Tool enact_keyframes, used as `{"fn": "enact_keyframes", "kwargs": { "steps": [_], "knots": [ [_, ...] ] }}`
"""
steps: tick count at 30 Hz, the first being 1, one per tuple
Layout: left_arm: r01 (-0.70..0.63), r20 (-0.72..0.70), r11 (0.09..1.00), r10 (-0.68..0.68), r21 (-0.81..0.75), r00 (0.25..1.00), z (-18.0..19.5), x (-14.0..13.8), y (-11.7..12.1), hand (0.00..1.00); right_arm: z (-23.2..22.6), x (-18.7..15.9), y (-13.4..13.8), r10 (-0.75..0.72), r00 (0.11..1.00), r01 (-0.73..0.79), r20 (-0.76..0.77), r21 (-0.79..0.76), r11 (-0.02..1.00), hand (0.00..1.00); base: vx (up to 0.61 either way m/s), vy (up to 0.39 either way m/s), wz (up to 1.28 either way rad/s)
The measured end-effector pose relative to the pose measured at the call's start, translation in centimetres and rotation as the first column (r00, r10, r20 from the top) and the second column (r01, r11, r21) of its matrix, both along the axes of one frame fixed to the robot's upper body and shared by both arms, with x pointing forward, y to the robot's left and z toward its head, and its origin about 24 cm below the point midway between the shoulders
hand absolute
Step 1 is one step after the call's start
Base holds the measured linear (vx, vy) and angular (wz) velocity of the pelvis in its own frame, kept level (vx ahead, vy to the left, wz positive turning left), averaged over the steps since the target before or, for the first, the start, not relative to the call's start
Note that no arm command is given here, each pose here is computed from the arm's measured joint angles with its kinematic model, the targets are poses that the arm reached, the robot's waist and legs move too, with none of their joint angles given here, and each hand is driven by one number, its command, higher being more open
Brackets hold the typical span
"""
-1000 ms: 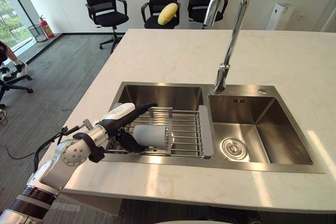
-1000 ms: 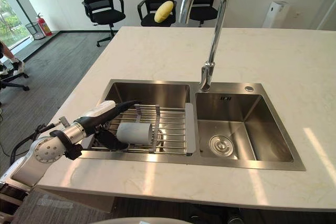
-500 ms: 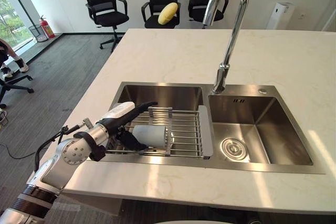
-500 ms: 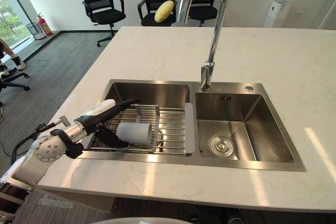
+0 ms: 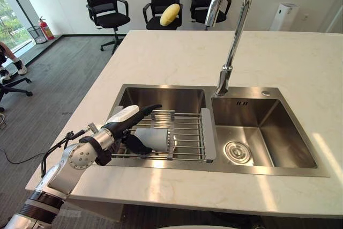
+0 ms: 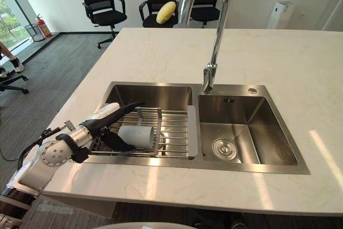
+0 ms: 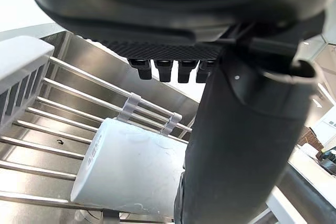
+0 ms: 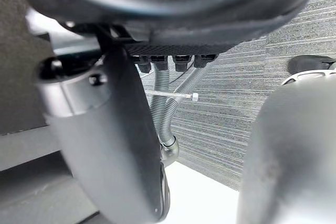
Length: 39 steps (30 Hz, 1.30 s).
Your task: Walk over to the sink, pick up the cup, carry it to the dishwasher, place the cup inside the dishwasher, then close the dishwasher door
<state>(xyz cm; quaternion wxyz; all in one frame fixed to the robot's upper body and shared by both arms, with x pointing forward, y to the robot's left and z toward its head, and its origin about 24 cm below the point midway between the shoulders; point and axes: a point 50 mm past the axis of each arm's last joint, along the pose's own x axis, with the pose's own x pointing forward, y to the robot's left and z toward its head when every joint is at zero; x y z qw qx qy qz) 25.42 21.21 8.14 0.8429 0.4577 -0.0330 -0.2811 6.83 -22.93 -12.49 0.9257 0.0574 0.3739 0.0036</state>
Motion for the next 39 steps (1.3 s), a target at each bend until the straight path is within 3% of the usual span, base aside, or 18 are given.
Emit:
{"fn": "enact_keyframes", "kwargs": {
  "steps": [11, 23, 39],
  "knots": [
    [-0.063, -0.028, 0.998, 0.063, 0.014, 0.998, -1.5, 0.1, 0.1, 1.00, -0.1, 0.0, 0.3, 0.015, 1.000, -0.015, -0.004, 0.006, 1.000, 1.00, 0.00, 0.003, -0.05],
    [-0.079, -0.025, 0.985, 0.083, 0.152, 0.996, -2.6, 0.7, 0.0, 1.00, -0.3, -0.4, 0.6, 0.034, 0.999, -0.034, -0.034, 0.015, 0.999, 1.00, 0.00, 0.000, 0.00],
    [-0.119, -0.097, 0.960, 0.148, 0.254, 0.984, -3.8, 1.0, 1.7, 1.00, -0.1, -0.8, 0.3, 0.040, 0.998, -0.040, -0.040, 0.012, 0.999, 1.00, 0.00, -0.001, -0.02]
  ]
}}
